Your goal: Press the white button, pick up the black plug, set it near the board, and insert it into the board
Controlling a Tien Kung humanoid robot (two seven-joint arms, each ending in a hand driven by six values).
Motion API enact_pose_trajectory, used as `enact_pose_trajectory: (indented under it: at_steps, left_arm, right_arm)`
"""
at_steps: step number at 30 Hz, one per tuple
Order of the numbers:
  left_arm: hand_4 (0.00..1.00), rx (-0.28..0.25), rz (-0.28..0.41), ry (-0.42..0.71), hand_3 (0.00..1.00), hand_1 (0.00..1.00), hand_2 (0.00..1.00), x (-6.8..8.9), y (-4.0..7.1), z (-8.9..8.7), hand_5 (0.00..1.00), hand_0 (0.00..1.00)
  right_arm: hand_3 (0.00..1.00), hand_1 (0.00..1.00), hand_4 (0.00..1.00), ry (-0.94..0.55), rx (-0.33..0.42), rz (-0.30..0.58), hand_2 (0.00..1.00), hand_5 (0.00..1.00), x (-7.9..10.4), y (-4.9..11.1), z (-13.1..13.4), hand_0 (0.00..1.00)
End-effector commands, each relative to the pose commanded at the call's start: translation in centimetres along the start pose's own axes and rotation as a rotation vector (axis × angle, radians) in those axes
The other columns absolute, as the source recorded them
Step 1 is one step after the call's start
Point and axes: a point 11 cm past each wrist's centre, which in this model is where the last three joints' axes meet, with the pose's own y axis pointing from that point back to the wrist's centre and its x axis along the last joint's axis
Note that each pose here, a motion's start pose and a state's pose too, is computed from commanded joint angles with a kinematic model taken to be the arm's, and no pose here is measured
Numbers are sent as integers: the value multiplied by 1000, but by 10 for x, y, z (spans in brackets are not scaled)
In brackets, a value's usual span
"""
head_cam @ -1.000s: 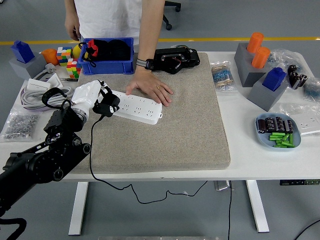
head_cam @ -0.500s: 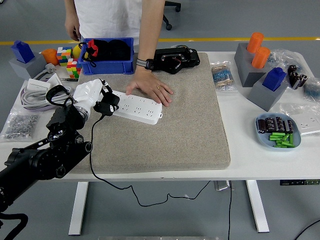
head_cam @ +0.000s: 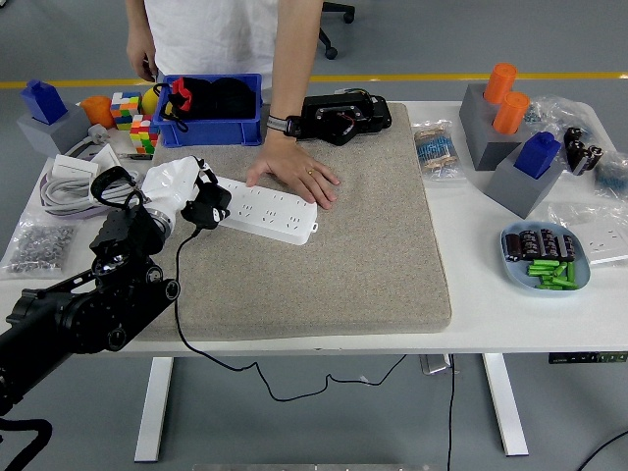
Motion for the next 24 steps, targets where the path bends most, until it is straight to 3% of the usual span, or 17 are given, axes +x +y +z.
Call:
enact_pose_trajectory:
  at_steps: [11,12,17,18,23,24]
  left_arm:
    - [427,-15,-19,24,367,132,207,-3,1,3,2,112]
    - [720,-16,-20,28,547,252,314,-3,1,3,2,157]
    - [720,-25,-23,48,547,252,314,-3,1,5,2,157]
    - [859,-27,-24,55,612,409,405,-3,1,5,2,200]
    - [859,-38,-27,73,612,409,405,-3,1,7,2,200]
    - [934,-40,-27,72,732,587,526,-3,1,8,142,356]
  right_arm:
    - [607,625,658,6,-1,1,644,360,0,0,1,710]
    - [607,625,658,6,-2,1,644,359,0,0,1,710]
    - [607,625,658,7,-5,2,644,359,1,0,2,710]
    - [607,625,658,6,-6,2,643,359,1,0,3,709]
    - [607,625,658,3,-4,1,643,359,0,0,2,709]
    - [607,625,658,3,-3,1,643,359,0,0,2,709]
